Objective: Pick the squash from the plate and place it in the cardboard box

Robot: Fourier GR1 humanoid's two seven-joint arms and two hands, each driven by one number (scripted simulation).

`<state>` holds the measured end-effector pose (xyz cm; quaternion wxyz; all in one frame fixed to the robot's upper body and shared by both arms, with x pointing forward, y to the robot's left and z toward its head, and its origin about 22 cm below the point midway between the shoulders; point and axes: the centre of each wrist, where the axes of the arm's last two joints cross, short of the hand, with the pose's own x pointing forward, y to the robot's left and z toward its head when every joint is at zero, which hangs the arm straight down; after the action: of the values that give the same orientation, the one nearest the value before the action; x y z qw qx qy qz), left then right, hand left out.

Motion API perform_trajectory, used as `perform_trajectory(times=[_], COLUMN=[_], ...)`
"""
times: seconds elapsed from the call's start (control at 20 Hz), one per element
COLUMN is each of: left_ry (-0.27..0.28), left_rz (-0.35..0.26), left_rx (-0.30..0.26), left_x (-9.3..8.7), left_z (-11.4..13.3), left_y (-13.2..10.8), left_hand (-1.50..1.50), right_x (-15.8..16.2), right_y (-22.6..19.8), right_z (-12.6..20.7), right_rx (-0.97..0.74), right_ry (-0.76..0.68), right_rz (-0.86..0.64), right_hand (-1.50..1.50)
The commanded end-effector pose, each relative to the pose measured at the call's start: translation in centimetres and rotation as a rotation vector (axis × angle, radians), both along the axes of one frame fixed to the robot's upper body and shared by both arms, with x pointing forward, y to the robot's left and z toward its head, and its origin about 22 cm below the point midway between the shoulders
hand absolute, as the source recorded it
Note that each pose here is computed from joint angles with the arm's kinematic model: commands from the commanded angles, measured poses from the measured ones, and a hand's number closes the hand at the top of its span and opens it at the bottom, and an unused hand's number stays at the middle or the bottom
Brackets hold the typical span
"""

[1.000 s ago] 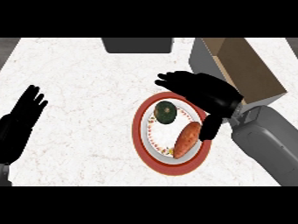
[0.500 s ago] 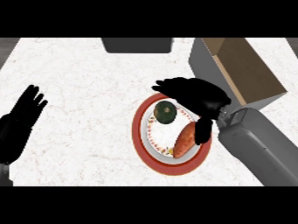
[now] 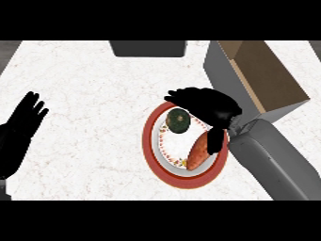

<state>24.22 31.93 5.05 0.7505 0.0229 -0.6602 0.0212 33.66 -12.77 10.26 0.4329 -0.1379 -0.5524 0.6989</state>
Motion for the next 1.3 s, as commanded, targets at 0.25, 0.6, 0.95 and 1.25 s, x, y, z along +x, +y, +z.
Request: perform_trajectory(times=[0.25, 0.6, 0.95, 1.25], left_ry=[0.009, 0.006, -0.024, 0.006], left_rz=[-0.009, -0.009, 0.018, 0.0], left_rx=[-0.009, 0.013, 0.01, 0.009], left_x=[1.0, -0.1, -0.2, 0.4], left_z=[0.8, -0.2, 0.8, -0.8], left_y=[0.1, -0.3, 0.2, 0.8], left_hand=[0.0, 0.0, 0.0, 0.0], right_x=[0.0, -0.3, -0.6, 0.2], right_y=[2.4, 3.1, 3.6, 3.2], right_z=[0.5, 1.0, -1.4, -3.5], right_rx=[0.035, -0.049, -0.098, -0.112], right_ry=[-0.05, -0.056, -0.04, -0.066], right_rz=[0.041, 0.03, 0.009, -0.031], right_hand=[-1.5, -1.5, -1.5, -1.5])
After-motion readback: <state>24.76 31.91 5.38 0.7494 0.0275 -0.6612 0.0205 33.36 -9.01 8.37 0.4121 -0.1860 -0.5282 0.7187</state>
